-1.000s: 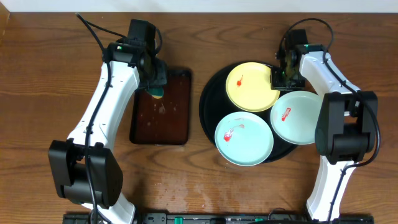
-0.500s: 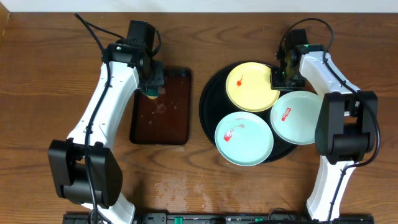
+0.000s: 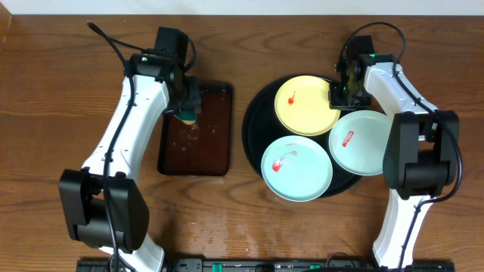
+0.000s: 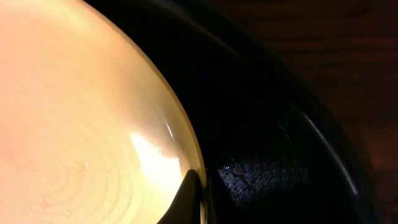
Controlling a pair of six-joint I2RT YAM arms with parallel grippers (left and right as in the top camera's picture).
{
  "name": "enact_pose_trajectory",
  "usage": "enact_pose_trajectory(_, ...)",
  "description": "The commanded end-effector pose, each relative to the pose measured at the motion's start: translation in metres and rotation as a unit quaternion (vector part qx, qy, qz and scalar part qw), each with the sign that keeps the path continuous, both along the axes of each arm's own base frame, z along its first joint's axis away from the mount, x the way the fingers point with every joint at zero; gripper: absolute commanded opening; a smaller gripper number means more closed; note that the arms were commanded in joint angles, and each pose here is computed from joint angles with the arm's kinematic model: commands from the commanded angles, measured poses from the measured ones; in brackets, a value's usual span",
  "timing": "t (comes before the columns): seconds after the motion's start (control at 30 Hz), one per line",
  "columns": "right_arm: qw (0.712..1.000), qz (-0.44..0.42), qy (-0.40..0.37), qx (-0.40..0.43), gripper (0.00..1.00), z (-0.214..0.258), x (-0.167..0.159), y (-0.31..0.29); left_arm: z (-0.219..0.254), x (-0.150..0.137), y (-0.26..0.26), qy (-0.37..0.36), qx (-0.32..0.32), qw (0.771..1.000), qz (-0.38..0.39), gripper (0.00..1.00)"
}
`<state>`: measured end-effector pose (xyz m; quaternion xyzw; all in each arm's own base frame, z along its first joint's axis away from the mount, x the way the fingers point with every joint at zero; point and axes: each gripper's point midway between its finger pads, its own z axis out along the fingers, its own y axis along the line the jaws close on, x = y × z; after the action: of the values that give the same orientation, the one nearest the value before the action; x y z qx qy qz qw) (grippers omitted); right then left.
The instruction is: Clean dirty plates on tray and stack at the side
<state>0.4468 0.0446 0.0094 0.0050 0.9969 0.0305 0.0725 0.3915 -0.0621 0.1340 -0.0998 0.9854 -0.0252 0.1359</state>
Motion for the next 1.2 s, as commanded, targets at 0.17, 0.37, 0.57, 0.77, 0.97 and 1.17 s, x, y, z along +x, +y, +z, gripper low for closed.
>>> enact_pose_trajectory(0.17,1.000,0.007,0.015,-0.009,0.01,-0.007,-0.007,0.001,-0.008,-0.011,-0.011,0.026,-0.023,0.999,0.021,0.08)
enact_pose_trajectory(0.37,1.000,0.008,0.015,-0.009,0.01,-0.007,-0.007,0.002,-0.010,-0.015,-0.003,0.031,0.000,0.999,0.043,0.08)
enact_pose_trajectory(0.57,1.000,0.007,0.014,-0.010,0.01,-0.007,-0.007,0.001,-0.010,-0.013,0.000,0.021,0.044,0.999,0.010,0.08)
enact_pose_trajectory(0.77,1.000,0.007,0.014,-0.010,0.01,-0.007,-0.007,0.001,-0.010,-0.009,-0.001,0.011,0.042,0.999,0.012,0.08)
enact_pose_trajectory(0.97,1.000,0.008,0.014,-0.010,0.01,-0.007,-0.007,0.002,-0.015,-0.007,-0.002,0.007,0.041,0.999,0.012,0.08)
enact_pose_trajectory(1.17,1.000,0.008,0.014,-0.010,0.01,-0.007,-0.007,0.002,-0.031,-0.004,-0.005,-0.004,0.037,0.999,0.012,0.08)
